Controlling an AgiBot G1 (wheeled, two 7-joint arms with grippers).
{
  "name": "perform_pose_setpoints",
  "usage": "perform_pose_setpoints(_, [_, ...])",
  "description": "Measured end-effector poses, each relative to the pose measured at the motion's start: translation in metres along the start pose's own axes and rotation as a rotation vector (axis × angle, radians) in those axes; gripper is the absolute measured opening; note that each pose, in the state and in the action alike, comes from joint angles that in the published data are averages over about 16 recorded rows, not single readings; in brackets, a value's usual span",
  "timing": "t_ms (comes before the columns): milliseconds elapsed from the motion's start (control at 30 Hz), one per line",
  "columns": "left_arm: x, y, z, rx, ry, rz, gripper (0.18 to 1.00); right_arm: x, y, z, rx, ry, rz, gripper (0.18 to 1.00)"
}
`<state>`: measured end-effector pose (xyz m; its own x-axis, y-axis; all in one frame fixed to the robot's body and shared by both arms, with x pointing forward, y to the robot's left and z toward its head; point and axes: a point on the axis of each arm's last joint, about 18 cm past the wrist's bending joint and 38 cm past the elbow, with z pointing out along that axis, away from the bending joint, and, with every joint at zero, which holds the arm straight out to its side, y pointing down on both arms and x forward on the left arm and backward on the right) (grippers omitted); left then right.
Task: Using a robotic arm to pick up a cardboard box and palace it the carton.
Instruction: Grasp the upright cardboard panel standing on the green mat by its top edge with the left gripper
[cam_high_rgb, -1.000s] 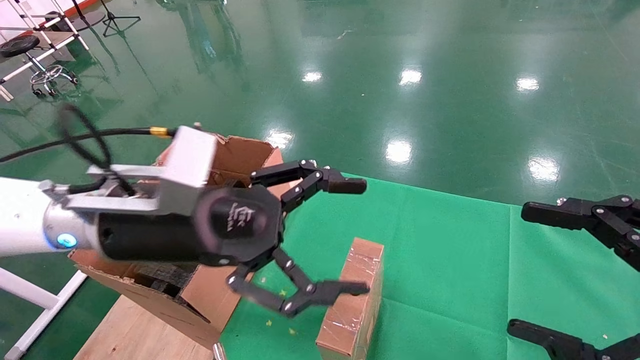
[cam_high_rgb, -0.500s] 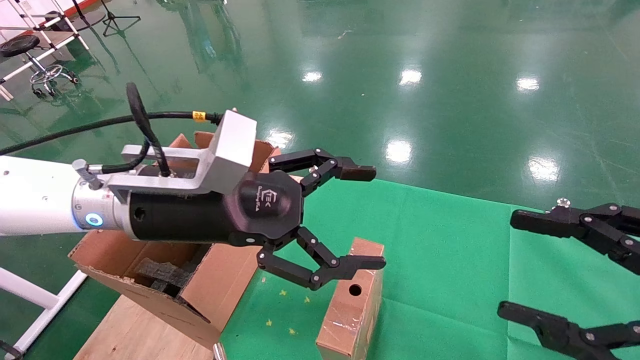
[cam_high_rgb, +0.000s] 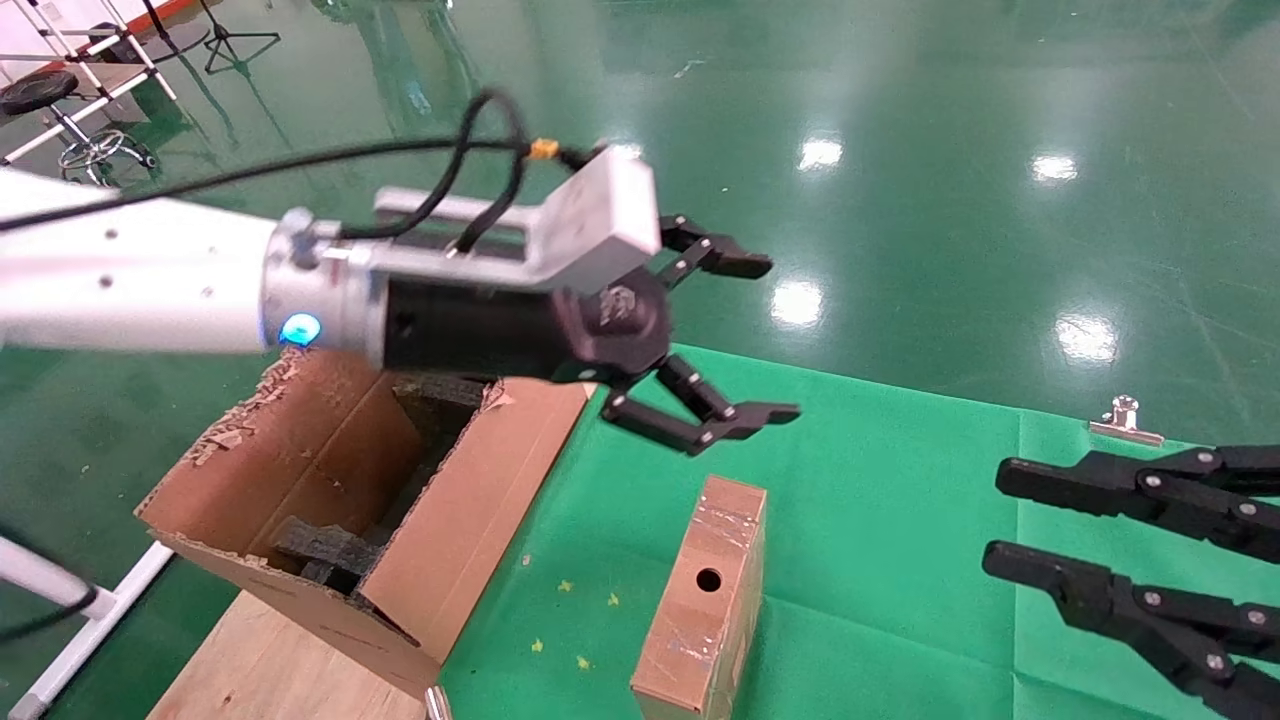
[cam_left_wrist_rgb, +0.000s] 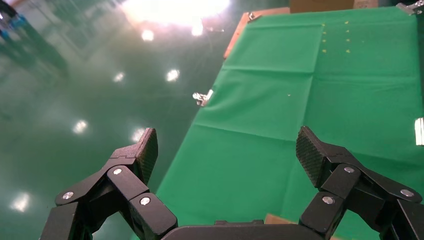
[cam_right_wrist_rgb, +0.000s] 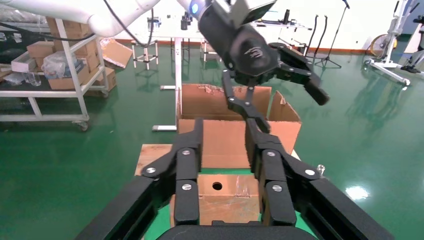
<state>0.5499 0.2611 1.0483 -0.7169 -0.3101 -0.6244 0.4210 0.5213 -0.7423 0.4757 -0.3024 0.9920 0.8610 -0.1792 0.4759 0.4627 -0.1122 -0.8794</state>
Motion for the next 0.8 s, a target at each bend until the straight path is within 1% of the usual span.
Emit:
perform_pose_setpoints(100, [-0.006, -0.009, 0.009, -0.071, 0.006, -0.053, 1.001, 0.000, 0.000, 0.000, 0.000, 0.000, 0.000, 0.421])
perform_pose_setpoints(200, [-0.011, -0.018, 0.016, -0.152, 0.008, -0.130, 1.001, 0.000, 0.000, 0.000, 0.000, 0.000, 0.000, 0.360])
perform_pose_setpoints(300, [-0.015, -0.025, 0.022, -0.246, -0.007, -0.226, 1.001, 0.000, 0.000, 0.000, 0.000, 0.000, 0.000, 0.316])
perform_pose_setpoints(433, [-0.017, -0.033, 0.029, -0.380, -0.042, -0.380, 1.001, 0.000, 0.000, 0.000, 0.000, 0.000, 0.000, 0.258])
perform_pose_setpoints(633, [-0.010, -0.049, 0.040, -0.536, -0.097, -0.591, 1.001, 0.000, 0.000, 0.000, 0.000, 0.000, 0.000, 0.213])
perform_pose_setpoints(800, [0.003, -0.057, 0.052, -0.629, -0.114, -0.728, 1.001, 0.000, 0.000, 0.000, 0.000, 0.000, 0.000, 0.197])
